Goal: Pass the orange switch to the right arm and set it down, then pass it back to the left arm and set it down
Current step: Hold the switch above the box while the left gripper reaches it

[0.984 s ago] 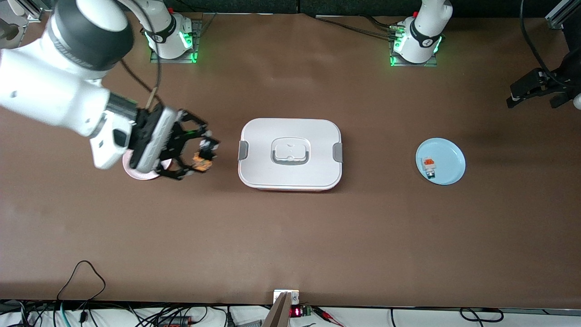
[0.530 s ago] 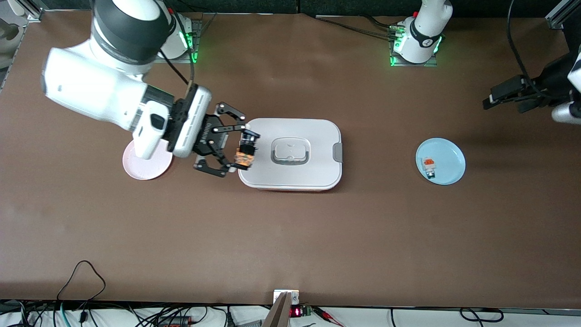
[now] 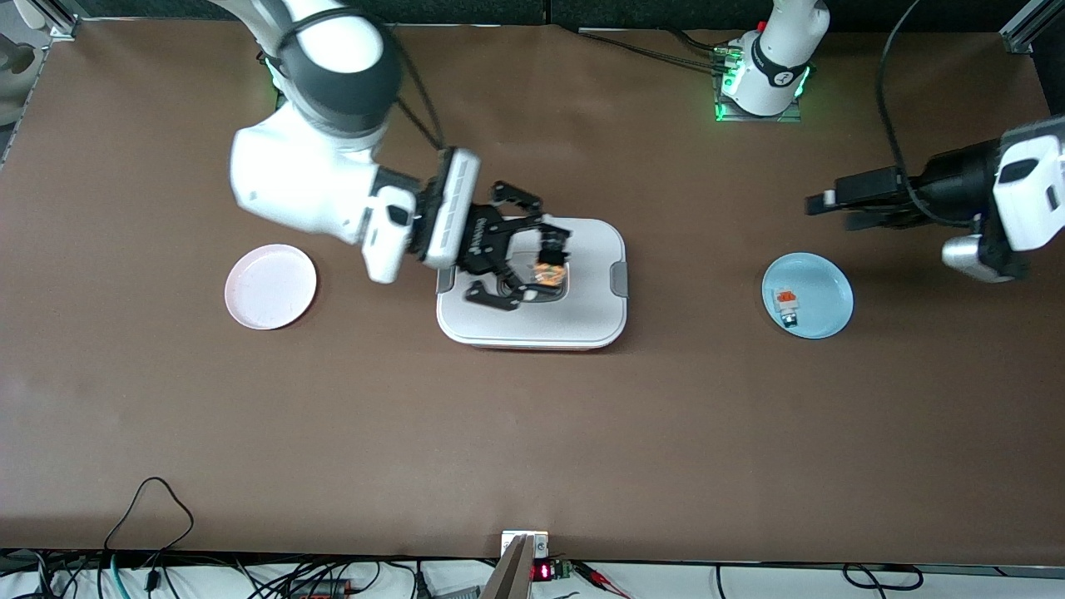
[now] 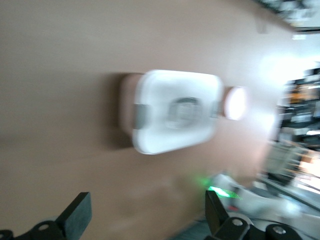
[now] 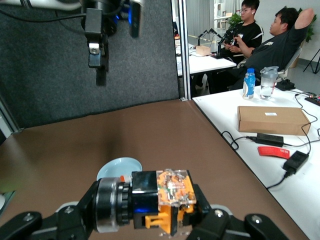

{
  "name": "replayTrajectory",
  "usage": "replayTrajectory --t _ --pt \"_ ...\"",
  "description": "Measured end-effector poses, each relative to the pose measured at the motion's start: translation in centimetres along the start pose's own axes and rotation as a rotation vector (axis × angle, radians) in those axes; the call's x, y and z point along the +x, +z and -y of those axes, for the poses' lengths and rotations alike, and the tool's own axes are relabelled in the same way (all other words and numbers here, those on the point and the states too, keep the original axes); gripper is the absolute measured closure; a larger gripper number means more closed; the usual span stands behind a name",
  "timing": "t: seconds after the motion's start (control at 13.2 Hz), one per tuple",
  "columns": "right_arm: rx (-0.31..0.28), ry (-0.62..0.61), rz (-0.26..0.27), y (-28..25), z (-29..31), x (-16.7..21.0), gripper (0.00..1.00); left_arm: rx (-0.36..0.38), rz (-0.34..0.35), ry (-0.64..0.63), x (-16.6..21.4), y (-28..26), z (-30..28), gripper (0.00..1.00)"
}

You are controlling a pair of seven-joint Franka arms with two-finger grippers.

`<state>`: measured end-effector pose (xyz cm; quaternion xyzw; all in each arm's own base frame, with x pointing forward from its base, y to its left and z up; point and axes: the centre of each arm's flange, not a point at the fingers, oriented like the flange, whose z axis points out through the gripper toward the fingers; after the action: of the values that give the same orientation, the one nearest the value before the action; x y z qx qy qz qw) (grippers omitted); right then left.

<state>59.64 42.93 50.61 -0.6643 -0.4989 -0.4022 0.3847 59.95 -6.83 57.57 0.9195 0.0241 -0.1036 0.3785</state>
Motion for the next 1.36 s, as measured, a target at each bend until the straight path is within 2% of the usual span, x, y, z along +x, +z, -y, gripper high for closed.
replayTrajectory --t 0.23,0.45,0.68,0.91,1.21,1.36 --pt "0.025 0.039 -0.054 2.2 2.1 1.0 0.26 -0.281 0.056 -0.061 3.7 4.6 0.8 0.0" --pt "0.032 0.058 -0.087 2.3 2.4 1.8 0.26 -0.445 0.049 -0.105 6.9 11.0 -1.3 0.0" --pt "0.034 0.06 -0.087 2.8 2.8 1.7 0.26 -0.518 0.053 -0.127 6.9 15.3 -5.4 0.0" --pt "0.027 0.06 -0.085 3.5 3.4 1.7 0.26 -0.537 0.048 -0.152 6.5 17.2 -7.9 0.0" --pt "0.023 0.06 -0.086 3.5 3.4 1.7 0.26 -0.54 0.06 -0.164 6.2 17.9 -8.5 0.04" --pt "0.022 0.06 -0.087 3.5 3.4 1.7 0.26 -0.539 0.068 -0.166 6.1 18.1 -8.5 0.19"
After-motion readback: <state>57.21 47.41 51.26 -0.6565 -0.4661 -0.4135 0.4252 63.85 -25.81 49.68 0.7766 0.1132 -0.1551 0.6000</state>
